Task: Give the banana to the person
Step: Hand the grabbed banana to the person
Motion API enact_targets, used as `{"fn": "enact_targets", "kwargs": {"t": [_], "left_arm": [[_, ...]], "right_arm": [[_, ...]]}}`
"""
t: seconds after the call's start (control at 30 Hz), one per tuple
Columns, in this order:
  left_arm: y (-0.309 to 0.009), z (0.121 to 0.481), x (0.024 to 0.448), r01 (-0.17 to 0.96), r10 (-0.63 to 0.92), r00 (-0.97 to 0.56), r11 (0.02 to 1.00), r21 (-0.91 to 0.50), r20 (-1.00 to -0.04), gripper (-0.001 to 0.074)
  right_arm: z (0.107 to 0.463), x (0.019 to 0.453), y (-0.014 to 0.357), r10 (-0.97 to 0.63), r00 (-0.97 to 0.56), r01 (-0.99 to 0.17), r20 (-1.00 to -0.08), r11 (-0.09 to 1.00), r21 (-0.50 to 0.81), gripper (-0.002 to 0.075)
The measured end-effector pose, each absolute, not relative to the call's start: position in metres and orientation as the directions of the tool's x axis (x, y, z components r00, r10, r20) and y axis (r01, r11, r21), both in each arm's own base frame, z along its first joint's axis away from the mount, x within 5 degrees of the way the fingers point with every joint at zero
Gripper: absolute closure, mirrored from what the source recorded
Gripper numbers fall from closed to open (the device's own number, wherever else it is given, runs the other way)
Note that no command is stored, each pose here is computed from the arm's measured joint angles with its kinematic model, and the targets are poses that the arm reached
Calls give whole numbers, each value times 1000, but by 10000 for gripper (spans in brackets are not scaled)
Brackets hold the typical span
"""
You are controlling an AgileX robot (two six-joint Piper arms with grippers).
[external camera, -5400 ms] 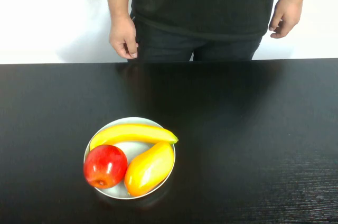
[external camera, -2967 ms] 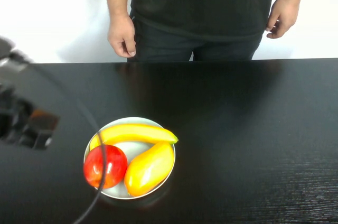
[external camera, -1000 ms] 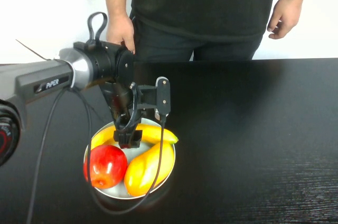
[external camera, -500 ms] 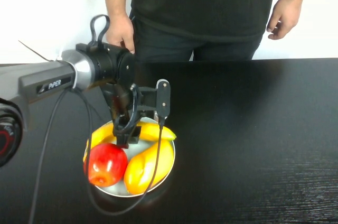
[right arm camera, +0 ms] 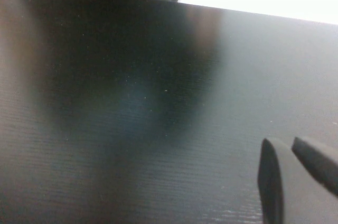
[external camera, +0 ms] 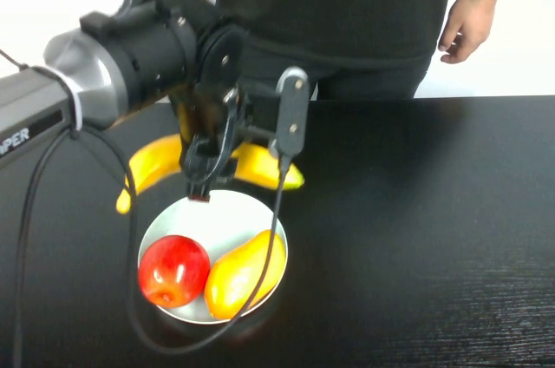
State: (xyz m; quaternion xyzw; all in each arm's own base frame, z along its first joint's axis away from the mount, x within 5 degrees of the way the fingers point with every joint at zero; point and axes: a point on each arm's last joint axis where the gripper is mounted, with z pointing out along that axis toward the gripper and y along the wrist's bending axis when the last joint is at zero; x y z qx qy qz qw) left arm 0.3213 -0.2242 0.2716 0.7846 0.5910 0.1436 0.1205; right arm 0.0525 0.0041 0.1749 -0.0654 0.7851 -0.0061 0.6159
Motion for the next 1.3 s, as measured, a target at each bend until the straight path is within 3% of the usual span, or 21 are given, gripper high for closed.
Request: {"fn": "enact_targets", "kwargs": {"t": [0.23, 0.43, 0.73, 1.03, 1.3], "left_arm": [[-245, 347, 317, 810, 975, 215, -214, 546, 64, 453], [-245, 386, 322, 741, 980, 194, -172, 649, 38, 453], [-260, 370, 337, 726, 976, 215, -179, 664, 29, 453], [-282, 341, 351, 745, 971, 224, -116, 657, -83, 453], [-288, 319, 362, 773, 976, 187, -75, 629, -114, 453]], "right_arm": [[175, 52, 4, -110, -233, -95, -966, 991, -90, 733], [175, 52, 4, -110, -233, -95, -966, 991, -90, 733], [175, 52, 4, -110, -233, -95, -966, 991, -90, 733], [175, 52, 4, -110, -233, -95, -966, 991, -90, 733], [175, 52, 4, -110, -233, -95, -966, 991, -90, 733]]}}
